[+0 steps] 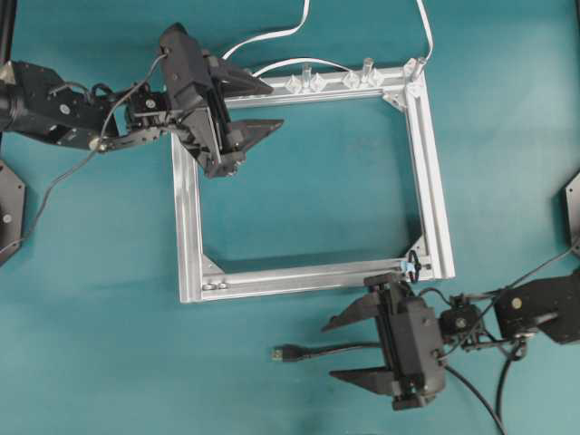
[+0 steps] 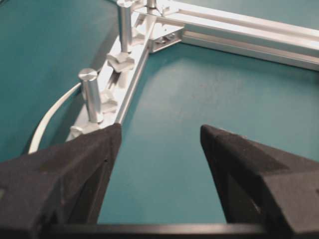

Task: Insert the wire through the string loop located on the right side.
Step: 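Move the right gripper down over the black USB cable plug end, then close the right gripper on the USB cable just behind the plug, then lift the cable and carry it right toward the zip-tie loop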

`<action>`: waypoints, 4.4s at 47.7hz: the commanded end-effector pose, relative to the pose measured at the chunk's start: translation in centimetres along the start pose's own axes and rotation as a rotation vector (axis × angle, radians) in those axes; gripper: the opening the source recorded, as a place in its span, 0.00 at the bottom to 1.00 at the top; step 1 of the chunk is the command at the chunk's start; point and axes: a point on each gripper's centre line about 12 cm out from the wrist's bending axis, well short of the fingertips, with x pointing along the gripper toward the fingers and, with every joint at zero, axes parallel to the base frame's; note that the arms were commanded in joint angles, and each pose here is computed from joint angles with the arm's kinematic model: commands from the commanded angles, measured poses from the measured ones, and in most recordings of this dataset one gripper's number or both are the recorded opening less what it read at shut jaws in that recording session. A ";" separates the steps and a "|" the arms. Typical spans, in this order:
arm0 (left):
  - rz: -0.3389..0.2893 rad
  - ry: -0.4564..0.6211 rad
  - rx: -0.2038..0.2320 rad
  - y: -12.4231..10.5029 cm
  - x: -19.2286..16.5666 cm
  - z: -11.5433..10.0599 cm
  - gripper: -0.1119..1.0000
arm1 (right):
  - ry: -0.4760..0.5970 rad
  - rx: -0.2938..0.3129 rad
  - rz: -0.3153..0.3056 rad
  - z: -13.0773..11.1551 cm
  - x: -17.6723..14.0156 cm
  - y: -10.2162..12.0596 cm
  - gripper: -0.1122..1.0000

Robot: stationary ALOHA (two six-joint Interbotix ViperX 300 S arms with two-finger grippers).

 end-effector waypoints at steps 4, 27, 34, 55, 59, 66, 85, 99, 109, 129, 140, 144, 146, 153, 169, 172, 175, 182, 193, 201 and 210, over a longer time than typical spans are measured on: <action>-0.016 -0.039 0.001 -0.6 -0.3 1.3 0.77 | -0.004 -0.004 0.003 -0.1 0.5 0.3 0.82; -0.018 -0.016 0.003 -0.7 -0.3 1.0 0.76 | 0.057 -0.019 -0.017 -2.5 1.3 -0.2 0.82; -0.017 -0.010 0.002 -0.7 -0.3 0.9 0.76 | 0.070 -0.020 -0.020 -3.0 1.5 -0.3 0.82; -0.016 -0.013 0.001 -0.6 -0.3 1.0 0.76 | 0.112 -0.021 -0.023 -3.6 1.6 -0.5 0.67; -0.016 -0.013 0.001 -0.6 -0.3 1.0 0.76 | 0.145 -0.018 -0.032 -4.0 1.6 -0.9 0.44; -0.018 -0.013 0.002 -0.7 -0.3 1.1 0.76 | 0.194 -0.008 -0.052 -4.6 1.7 -1.7 0.16; -0.020 -0.010 0.003 -0.8 -0.3 0.9 0.76 | 0.211 -0.004 -0.052 -4.7 1.7 -1.7 0.16; -0.021 -0.010 0.004 -0.8 -0.3 0.9 0.76 | 0.215 0.003 -0.042 -3.9 1.3 -1.5 0.16; -0.020 -0.010 0.003 -0.8 -0.3 0.9 0.75 | 0.217 -0.002 -0.012 -2.0 0.2 -0.9 0.16; -0.022 -0.022 0.002 -0.8 -0.9 1.4 0.75 | 0.204 -0.054 0.054 1.6 -3.7 -0.2 0.16; -0.023 -0.019 0.003 -0.8 -1.6 1.4 0.75 | 0.194 -0.053 0.060 1.8 -5.2 -0.4 0.16; -0.024 -0.020 0.004 -0.8 -1.7 1.5 0.75 | 0.196 -0.055 0.060 1.7 -5.2 -0.4 0.16; -0.023 -0.020 0.003 -0.8 -1.7 1.5 0.75 | 0.196 -0.056 0.061 1.8 -5.2 -0.4 0.16; -0.024 -0.022 0.003 -0.8 -1.7 1.5 0.75 | 0.205 -0.064 0.070 1.7 -5.3 -0.2 0.16; -0.023 -0.020 0.004 -0.8 -1.7 1.5 0.75 | 0.282 -0.091 0.156 2.1 -7.5 1.7 0.16; -0.023 -0.020 0.004 -0.8 -1.7 1.5 0.75 | 0.287 -0.098 0.177 2.1 -8.0 2.3 0.16; -0.024 -0.022 0.005 -0.8 -1.7 1.5 0.75 | 0.289 -0.108 0.201 2.0 -8.7 2.9 0.16; -0.024 -0.022 0.005 -0.8 -1.6 1.5 0.75 | 0.292 -0.121 0.233 1.7 -9.8 3.6 0.16; -0.024 -0.026 0.002 -0.8 -1.6 1.7 0.75 | 0.313 -0.139 0.254 0.4 -11.4 3.6 0.16; -0.025 -0.029 0.003 -0.8 -1.5 1.8 0.75 | 0.315 -0.141 0.257 0.1 -12.1 3.3 0.16; -0.024 -0.031 0.002 -0.8 -1.5 1.9 0.75 | 0.331 -0.144 0.252 -0.8 -12.8 2.7 0.16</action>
